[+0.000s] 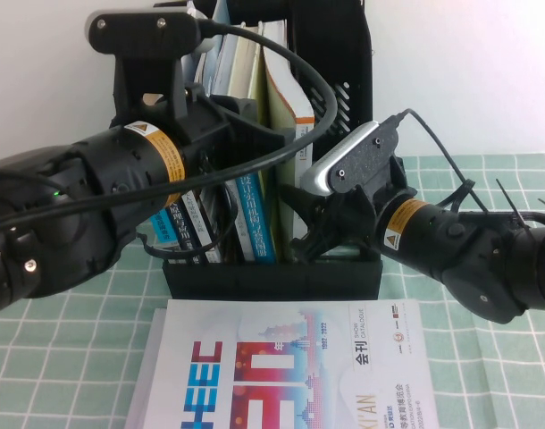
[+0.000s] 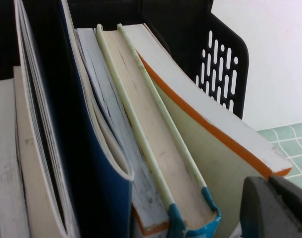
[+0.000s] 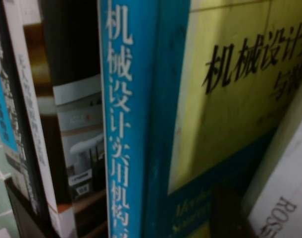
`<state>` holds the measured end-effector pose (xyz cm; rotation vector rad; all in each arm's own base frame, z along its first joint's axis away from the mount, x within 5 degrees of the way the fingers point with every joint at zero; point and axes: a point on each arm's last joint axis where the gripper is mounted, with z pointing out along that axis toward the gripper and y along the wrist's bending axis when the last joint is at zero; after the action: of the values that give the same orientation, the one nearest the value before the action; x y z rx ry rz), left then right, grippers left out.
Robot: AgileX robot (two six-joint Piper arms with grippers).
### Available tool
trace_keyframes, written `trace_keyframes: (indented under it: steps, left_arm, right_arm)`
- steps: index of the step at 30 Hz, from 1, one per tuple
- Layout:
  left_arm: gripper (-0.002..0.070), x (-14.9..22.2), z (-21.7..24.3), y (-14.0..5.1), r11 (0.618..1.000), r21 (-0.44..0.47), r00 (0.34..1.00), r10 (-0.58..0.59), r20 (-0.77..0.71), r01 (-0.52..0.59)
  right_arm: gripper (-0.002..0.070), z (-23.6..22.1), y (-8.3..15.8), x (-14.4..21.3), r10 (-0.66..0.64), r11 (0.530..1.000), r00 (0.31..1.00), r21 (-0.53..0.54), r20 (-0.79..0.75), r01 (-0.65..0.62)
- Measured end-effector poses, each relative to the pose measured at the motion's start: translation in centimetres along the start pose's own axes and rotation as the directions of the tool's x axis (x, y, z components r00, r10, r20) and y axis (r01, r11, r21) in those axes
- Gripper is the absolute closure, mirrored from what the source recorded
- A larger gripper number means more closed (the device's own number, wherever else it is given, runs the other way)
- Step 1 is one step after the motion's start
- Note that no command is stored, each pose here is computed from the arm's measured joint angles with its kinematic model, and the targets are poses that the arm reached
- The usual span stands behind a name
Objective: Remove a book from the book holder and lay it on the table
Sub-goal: Pick up the right side book from the book shelf
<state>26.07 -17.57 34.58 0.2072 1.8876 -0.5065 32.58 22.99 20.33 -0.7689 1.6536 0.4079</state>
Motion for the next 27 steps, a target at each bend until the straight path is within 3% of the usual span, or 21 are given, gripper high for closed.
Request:
trace_keyframes:
  steps: [3,11,16,25,27]
  left_arm:
    - [0.0678,0.0,0.0,0.0,1.000,0.000,1.000,0.000,0.000,0.000]
    - [0.0678,-0.1,-0.1,0.0,1.000,0.001,1.000,0.000,0.002,0.000]
    - [0.0678,-0.8,-1.0,-0.2,1.000,0.021,0.999,0.010,0.035,-0.011]
    - [0.0678,-2.5,-3.4,-0.4,0.996,0.039,0.990,0.070,0.120,-0.075]
    - [0.0678,-2.8,-3.9,-0.4,0.996,0.042,0.988,0.072,0.135,-0.078]
  right_arm:
    - [0.0448,0.1,0.0,0.0,0.010,1.000,1.000,0.000,0.008,-0.010]
    - [0.0465,-0.2,0.1,0.2,0.079,0.997,0.996,0.003,0.037,-0.079]
    - [0.0473,-1.8,0.1,0.4,0.159,0.985,0.983,0.057,0.091,-0.165]
    - [0.0472,-6.8,-0.6,-4.4,0.092,0.980,0.963,0.146,0.254,-0.132]
    - [0.0512,-7.8,-1.0,-5.8,0.038,0.979,0.950,0.180,0.311,-0.098]
